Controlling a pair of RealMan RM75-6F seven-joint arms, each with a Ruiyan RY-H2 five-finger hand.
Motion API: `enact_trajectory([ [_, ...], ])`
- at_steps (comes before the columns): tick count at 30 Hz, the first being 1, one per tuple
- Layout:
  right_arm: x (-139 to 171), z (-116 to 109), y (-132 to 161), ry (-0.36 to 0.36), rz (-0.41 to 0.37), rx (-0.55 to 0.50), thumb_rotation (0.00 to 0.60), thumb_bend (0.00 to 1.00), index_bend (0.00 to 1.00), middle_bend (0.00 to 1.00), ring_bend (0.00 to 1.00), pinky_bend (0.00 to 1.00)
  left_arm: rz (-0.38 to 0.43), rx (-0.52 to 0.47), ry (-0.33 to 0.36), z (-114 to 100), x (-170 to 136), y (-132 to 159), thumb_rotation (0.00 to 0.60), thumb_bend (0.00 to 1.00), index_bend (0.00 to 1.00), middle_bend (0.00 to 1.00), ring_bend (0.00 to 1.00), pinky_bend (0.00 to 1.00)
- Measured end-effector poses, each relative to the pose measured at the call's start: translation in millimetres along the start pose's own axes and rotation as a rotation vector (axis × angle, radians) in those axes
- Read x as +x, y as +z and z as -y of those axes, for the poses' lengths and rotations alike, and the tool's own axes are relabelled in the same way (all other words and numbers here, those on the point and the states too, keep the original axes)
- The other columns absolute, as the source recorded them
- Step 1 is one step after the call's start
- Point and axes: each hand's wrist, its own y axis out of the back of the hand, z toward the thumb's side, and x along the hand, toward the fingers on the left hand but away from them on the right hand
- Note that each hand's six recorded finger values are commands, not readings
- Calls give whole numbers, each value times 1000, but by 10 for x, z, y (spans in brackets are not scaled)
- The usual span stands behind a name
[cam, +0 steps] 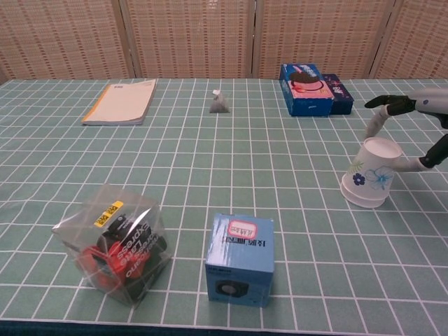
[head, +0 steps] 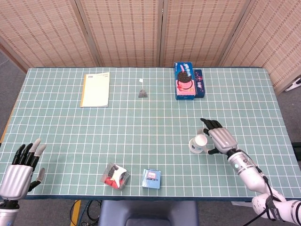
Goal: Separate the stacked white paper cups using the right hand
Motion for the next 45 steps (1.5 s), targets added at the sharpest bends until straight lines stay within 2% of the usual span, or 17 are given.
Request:
enact_trajectory([
  [10,-56,-21,3,-26,-3,-14,600,296,379,0,0,0,7,9,3,20,9,5,600,495,0,0,0,0],
  [28,171,-381,167,-98,-36,-33,600,296,379,0,0,0,6,20,-10,73,31,18,600,495,0,0,0,0],
  [35,161,-302,107,-71,-17,-3,600,296,379,0,0,0,1,22,-15,83,37,8,600,495,0,0,0,0],
  [41,191,-385,152,-93,-30,-22,600,296,379,0,0,0,0,22,-14,80,36,5,600,495,0,0,0,0],
  [45,204,-364,127,-80,-17,-7,600,296,379,0,0,0,2,23,-17,86,34,17,600,495,0,0,0,0],
])
